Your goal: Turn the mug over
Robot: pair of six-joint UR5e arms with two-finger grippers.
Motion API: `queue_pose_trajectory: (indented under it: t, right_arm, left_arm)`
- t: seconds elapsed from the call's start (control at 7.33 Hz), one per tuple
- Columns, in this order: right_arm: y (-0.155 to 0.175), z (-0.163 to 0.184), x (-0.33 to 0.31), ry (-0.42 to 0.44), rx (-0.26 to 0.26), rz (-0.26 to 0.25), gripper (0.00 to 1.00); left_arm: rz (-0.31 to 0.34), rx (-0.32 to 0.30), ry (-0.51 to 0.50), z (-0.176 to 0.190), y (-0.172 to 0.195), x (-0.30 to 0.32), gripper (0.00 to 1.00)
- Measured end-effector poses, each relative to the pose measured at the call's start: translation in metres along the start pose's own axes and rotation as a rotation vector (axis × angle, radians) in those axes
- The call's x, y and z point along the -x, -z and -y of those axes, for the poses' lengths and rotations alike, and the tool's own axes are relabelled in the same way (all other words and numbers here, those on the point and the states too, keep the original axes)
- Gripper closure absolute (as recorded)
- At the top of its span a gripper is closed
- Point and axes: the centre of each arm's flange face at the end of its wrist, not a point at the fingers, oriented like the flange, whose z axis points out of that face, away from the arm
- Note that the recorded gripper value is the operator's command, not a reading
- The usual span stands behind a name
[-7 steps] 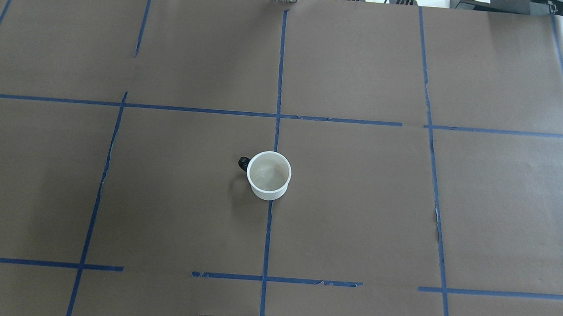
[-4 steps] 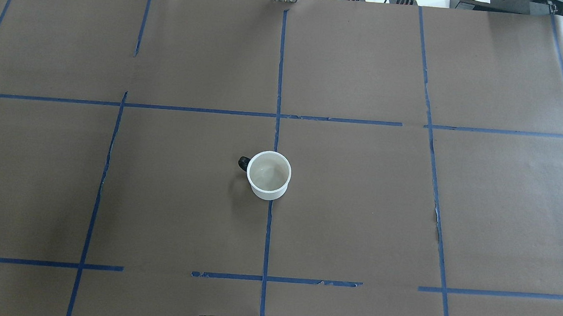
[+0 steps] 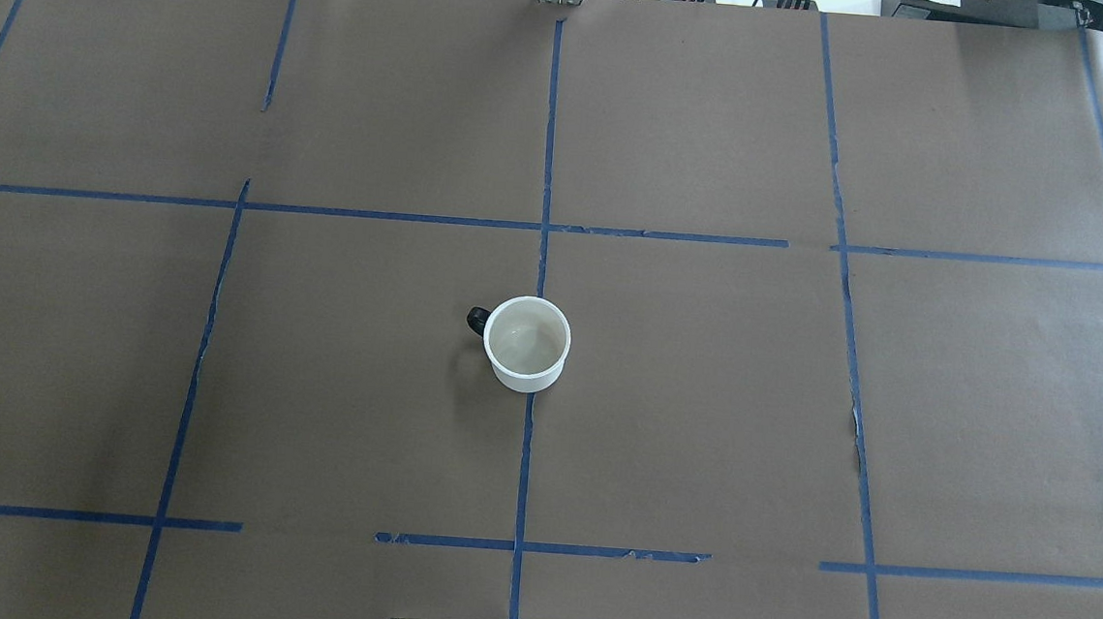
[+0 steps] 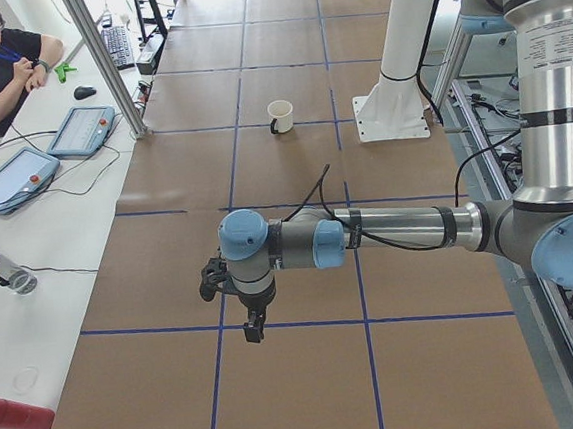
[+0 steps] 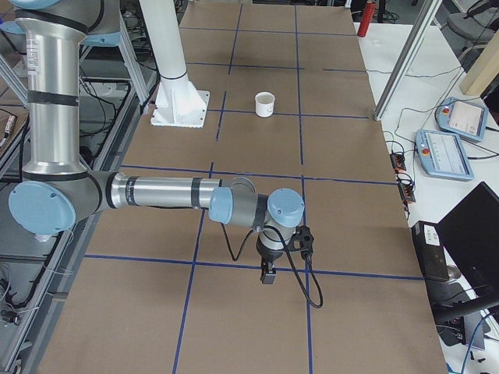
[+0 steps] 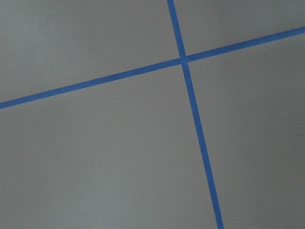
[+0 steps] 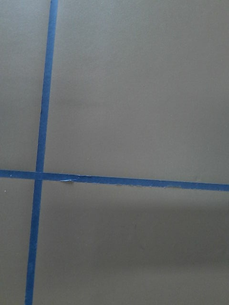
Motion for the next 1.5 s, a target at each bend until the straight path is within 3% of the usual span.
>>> queue_pose_trajectory:
  t: [1.5]
  right_arm:
    - [0.0, 0.0, 0.0, 0.0, 0.0, 0.0, 0.0]
  left_arm:
    - [0.016, -0.056, -0.037, 0.0106, 0.0083, -0.0044, 0.0]
